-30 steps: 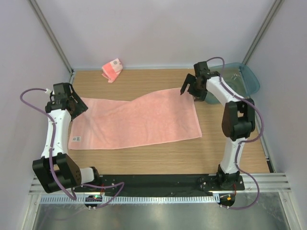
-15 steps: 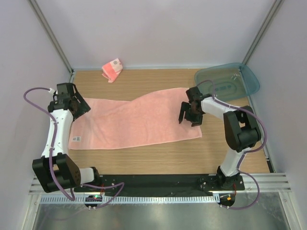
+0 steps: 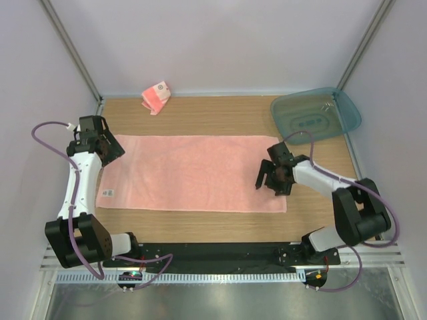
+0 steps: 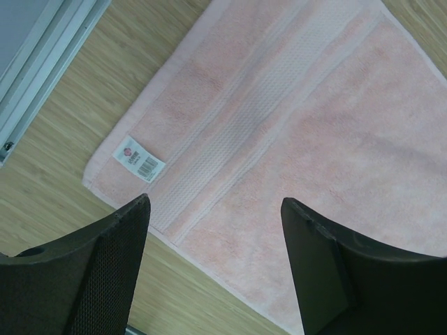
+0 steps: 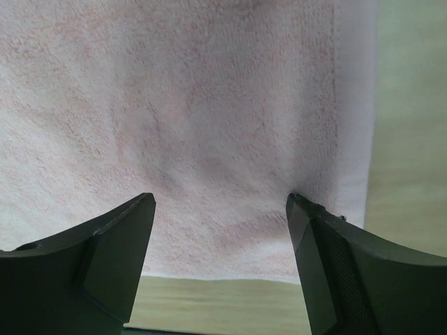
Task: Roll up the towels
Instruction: Flatten the towel
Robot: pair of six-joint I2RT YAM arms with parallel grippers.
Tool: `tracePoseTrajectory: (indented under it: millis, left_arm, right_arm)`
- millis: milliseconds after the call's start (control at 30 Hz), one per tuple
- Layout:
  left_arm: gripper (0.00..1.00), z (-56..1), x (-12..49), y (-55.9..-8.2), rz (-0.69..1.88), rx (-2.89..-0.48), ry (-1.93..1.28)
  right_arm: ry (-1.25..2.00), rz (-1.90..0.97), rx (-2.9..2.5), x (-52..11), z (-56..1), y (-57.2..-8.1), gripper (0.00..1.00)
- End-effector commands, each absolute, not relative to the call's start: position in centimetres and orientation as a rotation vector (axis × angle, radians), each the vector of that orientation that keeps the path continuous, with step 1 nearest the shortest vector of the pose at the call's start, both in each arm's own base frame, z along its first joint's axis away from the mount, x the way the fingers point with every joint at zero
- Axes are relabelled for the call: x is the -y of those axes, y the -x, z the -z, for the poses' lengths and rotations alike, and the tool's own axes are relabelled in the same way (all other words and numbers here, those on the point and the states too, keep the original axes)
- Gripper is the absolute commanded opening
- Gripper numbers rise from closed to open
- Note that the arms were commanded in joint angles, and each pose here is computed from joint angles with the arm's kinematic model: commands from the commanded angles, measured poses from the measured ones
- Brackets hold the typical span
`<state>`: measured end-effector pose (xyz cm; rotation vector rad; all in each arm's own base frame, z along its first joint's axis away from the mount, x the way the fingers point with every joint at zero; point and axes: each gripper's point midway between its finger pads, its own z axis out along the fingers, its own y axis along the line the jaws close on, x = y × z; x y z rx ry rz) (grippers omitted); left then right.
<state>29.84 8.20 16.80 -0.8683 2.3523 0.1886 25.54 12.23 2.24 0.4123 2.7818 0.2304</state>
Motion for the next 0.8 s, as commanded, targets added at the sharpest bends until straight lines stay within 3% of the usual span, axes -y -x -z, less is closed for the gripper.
tracePoseTrajectory:
  millis: [0, 133, 433, 467, 633, 767]
  left_arm:
    - [0.77, -18.1, -9.1, -29.6, -0.257, -2.315, 0.853]
    - [0.77, -18.1, -9.2, -29.4, -0.266, -2.311, 0.867]
    - [0.81, -15.9, -7.2, -27.9, -0.014, -2.322, 0.996]
    - [0.81, -15.7, -7.3, -27.7, 0.113, -2.3, 1.068]
    - [0.78, -12.7, -9.4, -25.6, 0.237, -2.215, 1.372]
    - [0.78, -11.9, -12.8, -22.6, 0.117, -2.038, 1.642]
  right_arm:
    - [-0.54, -0.167, -2.812, -10.5, -3.0, -20.5, 0.84]
    - [-0.563, -0.195, -2.729, -9.8, -5.0, -19.3, 0.88]
    - [-0.4, -0.191, -2.583, -10.9, -11.3, -25.9, 0.88]
    - [-0.383, -0.22, -2.578, -11.5, -11.7, -26.5, 0.88]
    - [-0.254, -0.386, -2.65, -15.1, -11.9, -28.5, 0.87]
    - [-0.151, -0.496, -2.663, -17.1, -12.3, -29.2, 0.9]
